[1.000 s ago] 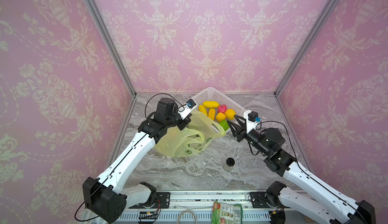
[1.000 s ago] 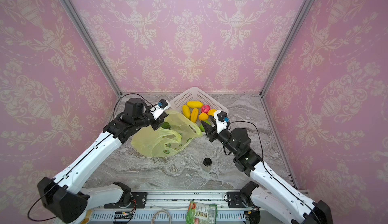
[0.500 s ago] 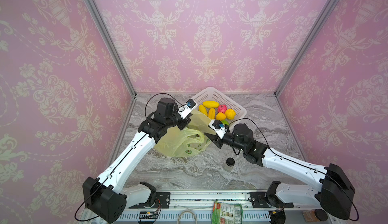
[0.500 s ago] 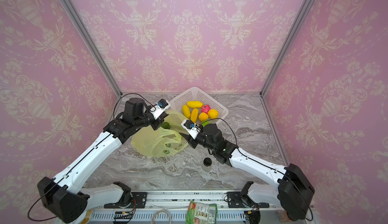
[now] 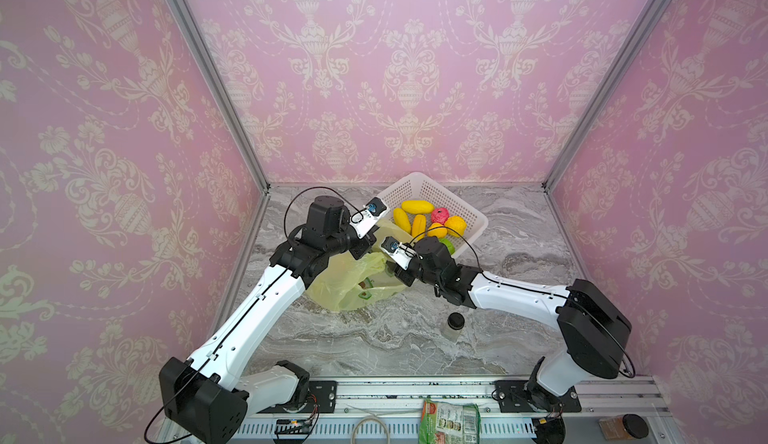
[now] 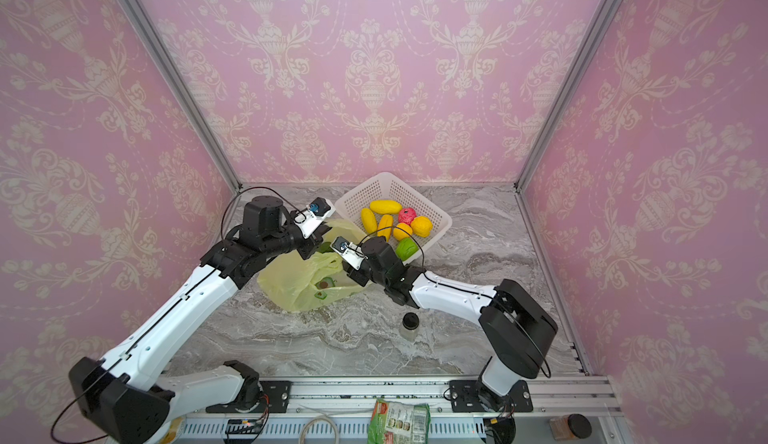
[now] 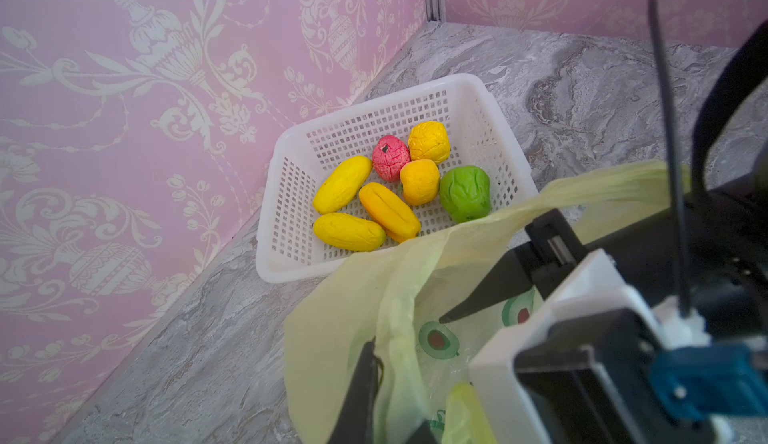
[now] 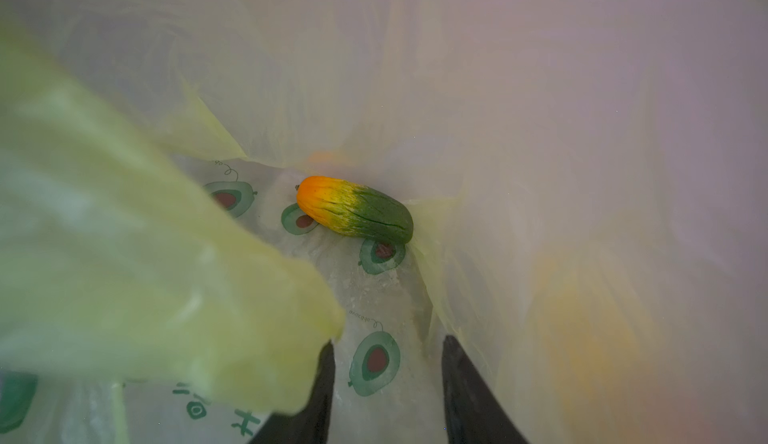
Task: Untie the knot of the plastic bag and take out the fruit
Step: 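Withdraw the right gripper from the basket and move it into the bag opening, then reach the right gripper down into the bag toward the orange-green fruit, then close the right gripper on the orange-green fruit inside the bag, then lift the orange-green fruit out of the bag with the right gripper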
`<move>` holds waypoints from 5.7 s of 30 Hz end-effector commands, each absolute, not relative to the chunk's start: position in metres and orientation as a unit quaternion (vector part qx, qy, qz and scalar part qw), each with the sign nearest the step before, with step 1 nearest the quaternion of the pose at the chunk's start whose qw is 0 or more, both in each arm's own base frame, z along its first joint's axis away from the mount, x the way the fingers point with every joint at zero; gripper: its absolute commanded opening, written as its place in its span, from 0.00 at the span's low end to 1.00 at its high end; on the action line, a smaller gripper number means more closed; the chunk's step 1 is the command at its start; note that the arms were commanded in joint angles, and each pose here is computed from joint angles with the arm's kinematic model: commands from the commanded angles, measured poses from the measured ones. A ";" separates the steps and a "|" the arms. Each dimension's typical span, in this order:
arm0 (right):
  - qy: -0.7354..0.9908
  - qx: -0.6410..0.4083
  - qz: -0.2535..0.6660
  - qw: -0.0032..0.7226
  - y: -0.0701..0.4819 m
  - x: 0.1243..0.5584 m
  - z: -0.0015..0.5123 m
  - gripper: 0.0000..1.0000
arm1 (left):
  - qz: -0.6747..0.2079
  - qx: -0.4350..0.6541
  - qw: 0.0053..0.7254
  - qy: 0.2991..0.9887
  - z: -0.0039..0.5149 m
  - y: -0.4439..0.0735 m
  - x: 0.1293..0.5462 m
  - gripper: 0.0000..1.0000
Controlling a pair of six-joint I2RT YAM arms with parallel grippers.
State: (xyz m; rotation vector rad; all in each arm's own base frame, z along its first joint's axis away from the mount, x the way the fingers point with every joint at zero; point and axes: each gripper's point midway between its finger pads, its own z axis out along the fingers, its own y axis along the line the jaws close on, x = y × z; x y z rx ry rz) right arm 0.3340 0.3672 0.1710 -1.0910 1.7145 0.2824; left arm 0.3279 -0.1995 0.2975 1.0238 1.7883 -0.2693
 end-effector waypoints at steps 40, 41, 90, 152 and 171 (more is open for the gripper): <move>0.735 -0.479 0.230 0.422 0.472 0.354 0.092 1.00 | -0.162 0.481 0.594 0.625 0.339 -0.213 0.276 0.13; 0.731 -0.488 0.237 0.413 0.474 0.350 0.090 1.00 | -0.160 0.480 0.592 0.627 0.339 -0.212 0.277 0.13; 0.756 -0.482 0.229 0.378 0.465 0.363 0.092 1.00 | -0.111 0.320 0.399 0.852 0.283 -0.181 0.322 0.00; 0.789 -0.540 -0.037 0.290 0.409 0.365 0.022 0.62 | -0.096 0.305 0.474 0.820 0.279 -0.155 0.328 0.00; 0.816 -0.443 0.001 0.372 0.369 0.375 0.090 0.85 | -0.108 0.297 0.449 0.836 0.261 -0.159 0.339 0.00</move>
